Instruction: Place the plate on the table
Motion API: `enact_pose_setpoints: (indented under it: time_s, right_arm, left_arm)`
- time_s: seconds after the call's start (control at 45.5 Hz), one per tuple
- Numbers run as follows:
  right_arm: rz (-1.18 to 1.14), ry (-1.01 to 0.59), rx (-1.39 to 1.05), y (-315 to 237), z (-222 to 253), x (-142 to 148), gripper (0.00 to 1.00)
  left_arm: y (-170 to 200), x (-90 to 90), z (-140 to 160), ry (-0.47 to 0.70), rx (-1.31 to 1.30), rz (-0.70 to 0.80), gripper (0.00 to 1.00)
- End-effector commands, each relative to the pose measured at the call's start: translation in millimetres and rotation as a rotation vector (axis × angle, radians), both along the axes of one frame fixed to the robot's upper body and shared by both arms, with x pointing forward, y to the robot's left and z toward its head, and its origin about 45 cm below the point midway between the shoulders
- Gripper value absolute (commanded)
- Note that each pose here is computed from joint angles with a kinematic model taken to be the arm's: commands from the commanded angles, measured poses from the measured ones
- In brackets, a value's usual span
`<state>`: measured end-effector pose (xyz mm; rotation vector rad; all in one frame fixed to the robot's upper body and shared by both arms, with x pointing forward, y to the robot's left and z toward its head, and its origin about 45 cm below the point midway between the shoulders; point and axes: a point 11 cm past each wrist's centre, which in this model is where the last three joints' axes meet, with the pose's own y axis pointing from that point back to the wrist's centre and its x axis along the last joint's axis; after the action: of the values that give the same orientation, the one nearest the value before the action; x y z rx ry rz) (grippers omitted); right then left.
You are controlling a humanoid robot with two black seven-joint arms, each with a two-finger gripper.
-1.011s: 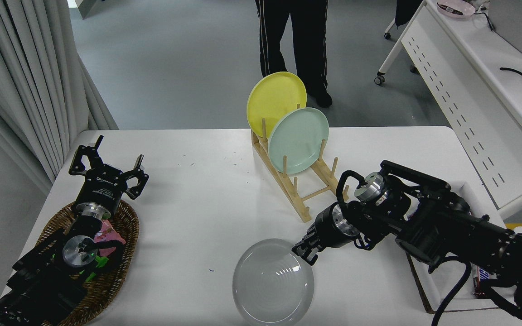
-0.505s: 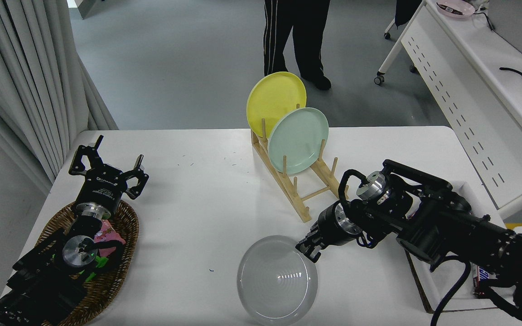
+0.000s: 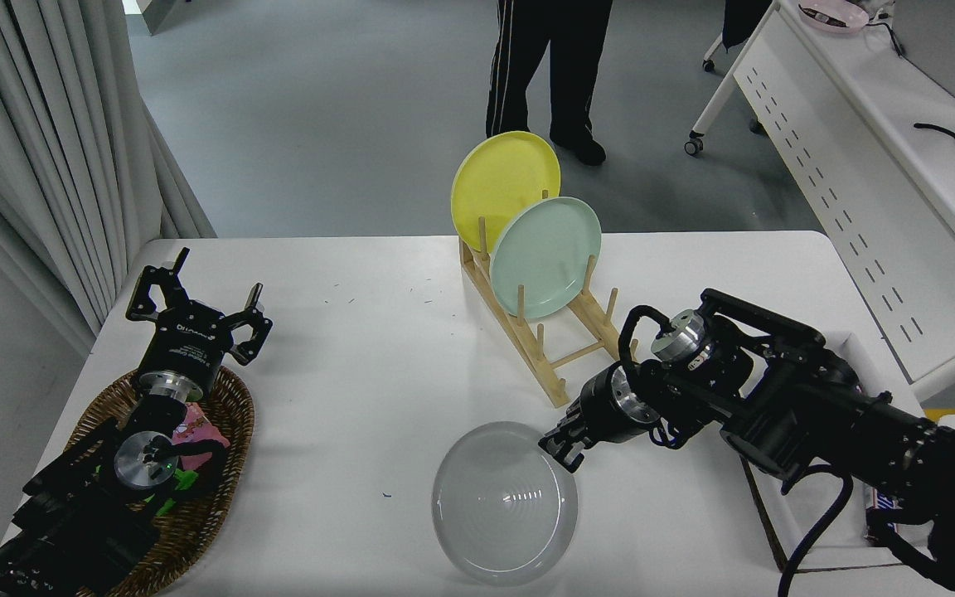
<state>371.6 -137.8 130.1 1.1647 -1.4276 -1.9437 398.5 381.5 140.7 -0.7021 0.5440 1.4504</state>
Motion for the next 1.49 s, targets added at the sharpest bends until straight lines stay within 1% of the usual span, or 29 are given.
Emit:
enact_pose_setpoints:
  time_s: [0.0,0.44,0.462,0.505,0.527,0.549,0.593,0.615,0.747,0.813,0.835,0.967,1.099,1.319,1.473]
  right_arm:
    - [-0.001,-0.007,0.012,5,0,2,0.00]
    - [-0.001,0.000,0.010,7,-3,1,0.00]
    - [-0.001,0.000,0.010,7,-3,1,0.03]
    - [0.000,-0.001,0.010,8,-3,0,0.24]
    - [0.001,0.000,0.011,9,-3,0,0.31]
    - [-0.001,0.001,0.012,9,-4,0,0.34]
    - [-0.001,0.002,0.011,10,-4,0,0.36]
    - [-0.003,0.003,0.011,10,-5,0,0.40]
    - [0.001,-0.003,0.019,11,-6,0,0.73]
    - [0.007,-0.012,0.031,12,-6,0,0.94]
    - [0.010,-0.014,0.033,12,-6,0,1.00]
    - [0.039,-0.055,0.073,18,-2,3,1.00]
    - [0.095,-0.145,0.155,29,8,9,1.00]
    - [0.166,-0.394,0.460,58,57,29,1.00]
    - [0.224,-0.601,0.616,64,89,42,1.00]
  left_arm:
    - [0,0.0,0,-0.001,0.000,0.001,1.00]
    - [0,0.0,0,0.000,0.000,0.000,1.00]
    - [0,0.0,0,-0.001,0.000,0.001,1.00]
    - [0,0.0,0,-0.001,0.000,0.001,1.00]
    - [0,0.0,0,0.000,0.000,0.000,1.00]
    - [0,0.0,0,0.000,0.000,0.000,1.00]
    - [0,0.0,0,0.000,0.000,0.000,1.00]
    - [0,0.0,0,-0.001,0.000,0.001,1.00]
    - [0,0.0,0,-0.001,0.000,0.001,1.00]
    - [0,0.0,0,0.000,0.000,0.000,1.00]
    - [0,0.0,0,0.000,0.000,0.000,1.00]
    - [0,0.0,0,0.000,0.000,0.000,1.00]
    - [0,0.0,0,0.000,0.000,0.000,1.00]
    - [0,0.0,0,-0.001,0.000,0.001,1.00]
    - [0,0.0,0,0.000,0.000,0.000,1.00]
